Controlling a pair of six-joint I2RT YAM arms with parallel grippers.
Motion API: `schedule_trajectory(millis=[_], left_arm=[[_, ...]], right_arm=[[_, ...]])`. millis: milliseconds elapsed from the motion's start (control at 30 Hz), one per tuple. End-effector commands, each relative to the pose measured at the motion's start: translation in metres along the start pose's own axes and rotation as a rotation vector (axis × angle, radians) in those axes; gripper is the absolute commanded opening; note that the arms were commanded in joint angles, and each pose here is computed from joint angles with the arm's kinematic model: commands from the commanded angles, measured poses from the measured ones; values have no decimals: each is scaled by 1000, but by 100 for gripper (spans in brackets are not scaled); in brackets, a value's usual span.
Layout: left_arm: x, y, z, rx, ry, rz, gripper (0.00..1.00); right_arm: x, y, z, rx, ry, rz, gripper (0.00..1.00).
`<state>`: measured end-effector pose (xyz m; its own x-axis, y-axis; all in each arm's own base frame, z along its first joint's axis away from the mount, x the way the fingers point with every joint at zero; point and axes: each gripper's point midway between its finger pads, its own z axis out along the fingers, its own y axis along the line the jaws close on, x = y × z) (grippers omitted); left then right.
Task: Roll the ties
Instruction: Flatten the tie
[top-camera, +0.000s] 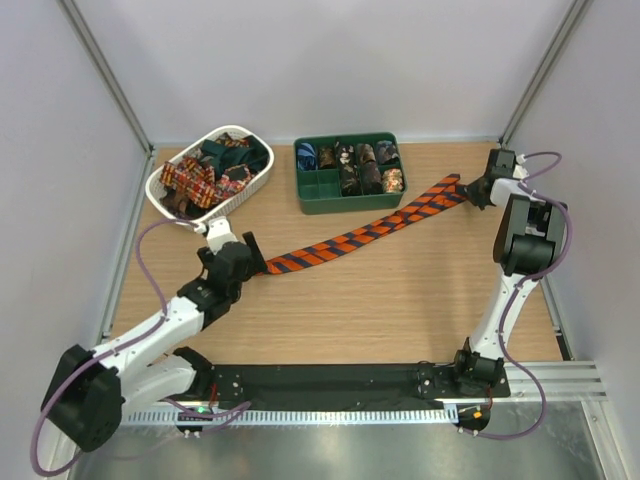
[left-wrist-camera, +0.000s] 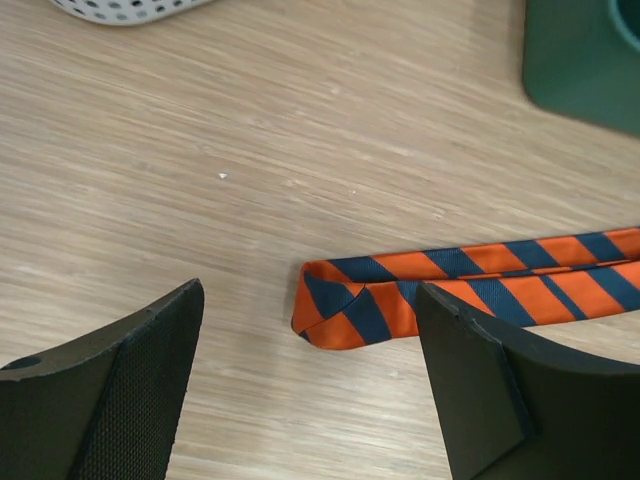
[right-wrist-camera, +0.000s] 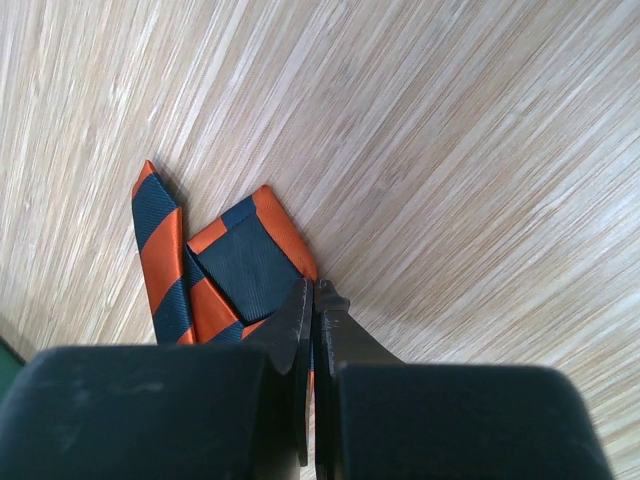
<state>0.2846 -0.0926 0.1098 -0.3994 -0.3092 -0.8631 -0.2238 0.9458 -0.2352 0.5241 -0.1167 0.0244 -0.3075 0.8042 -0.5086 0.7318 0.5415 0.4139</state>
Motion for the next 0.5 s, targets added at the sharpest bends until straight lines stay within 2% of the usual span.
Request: schedule_trajectory(millis=[0,33,67,133,233,467], left_arm=[[0,-23,8,95,109,36,84],[13,-25,13,98,174,62,82],[3,-34,15,118,168,63,81],[11,-38,21,119,219,96,73],[12,-42,25,108,247,106,66],[37,-41,24,130,323,105,61]], right_arm=[[-4,9,-1,-19,4,10,1],[-3,10,-1,-23,8,12,1],[-2,11,0,-25,12,12,1],[-1,10,1,-24,17,11,1],[-1,9,2,-18,16,12,1],[-3,10,5,-14,15,18,1]])
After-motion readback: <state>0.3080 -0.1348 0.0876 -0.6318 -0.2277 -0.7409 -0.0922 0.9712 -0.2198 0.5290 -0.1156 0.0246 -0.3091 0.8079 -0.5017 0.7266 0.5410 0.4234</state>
